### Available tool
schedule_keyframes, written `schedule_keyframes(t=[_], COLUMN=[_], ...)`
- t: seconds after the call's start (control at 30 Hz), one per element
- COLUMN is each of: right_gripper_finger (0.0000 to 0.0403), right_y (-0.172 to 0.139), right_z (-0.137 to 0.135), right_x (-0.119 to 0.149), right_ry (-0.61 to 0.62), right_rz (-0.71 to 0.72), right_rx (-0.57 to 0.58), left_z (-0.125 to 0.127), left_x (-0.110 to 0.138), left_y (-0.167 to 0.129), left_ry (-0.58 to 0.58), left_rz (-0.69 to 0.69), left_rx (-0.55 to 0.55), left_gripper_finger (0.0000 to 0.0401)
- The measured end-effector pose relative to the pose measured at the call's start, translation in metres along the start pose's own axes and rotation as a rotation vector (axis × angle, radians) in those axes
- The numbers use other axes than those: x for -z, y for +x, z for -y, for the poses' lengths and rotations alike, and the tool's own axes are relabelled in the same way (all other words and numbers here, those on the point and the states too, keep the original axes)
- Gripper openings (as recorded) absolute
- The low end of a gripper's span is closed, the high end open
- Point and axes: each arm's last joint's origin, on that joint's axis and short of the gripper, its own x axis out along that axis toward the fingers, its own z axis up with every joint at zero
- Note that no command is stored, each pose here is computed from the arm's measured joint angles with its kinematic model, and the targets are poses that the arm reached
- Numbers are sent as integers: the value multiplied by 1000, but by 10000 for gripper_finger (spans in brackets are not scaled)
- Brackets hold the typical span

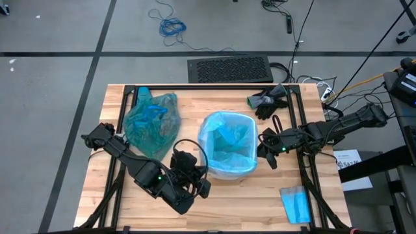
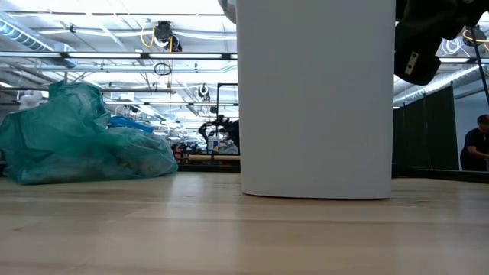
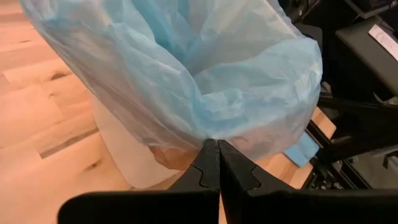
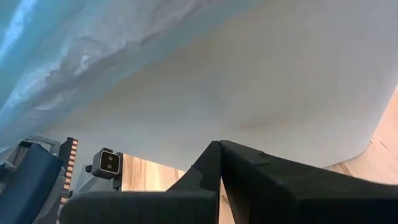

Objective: Place trash/remove bag and relplace
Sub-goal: Insert the new blue trash bag into the trash bin

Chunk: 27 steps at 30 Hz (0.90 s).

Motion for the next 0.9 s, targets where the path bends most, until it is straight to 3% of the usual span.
schedule_keyframes(t=[0.37,0.7,0.9], right_gripper_finger=[0,0,0], right_y=[0,0,7], right_z=[3,2,13], right_x=[-3,-4,-4], right_ry=[-1,-12,-5], right_rz=[11,14,-28], right_rx=[9,-7,74], left_z=[1,2,-1], left_x=[8,19,17], left_y=[7,37,49], left_ry=[7,13,20], left_rz=[-14,12,24], left_rx=[-17,-86,-125], left_gripper_finger=[0,0,0])
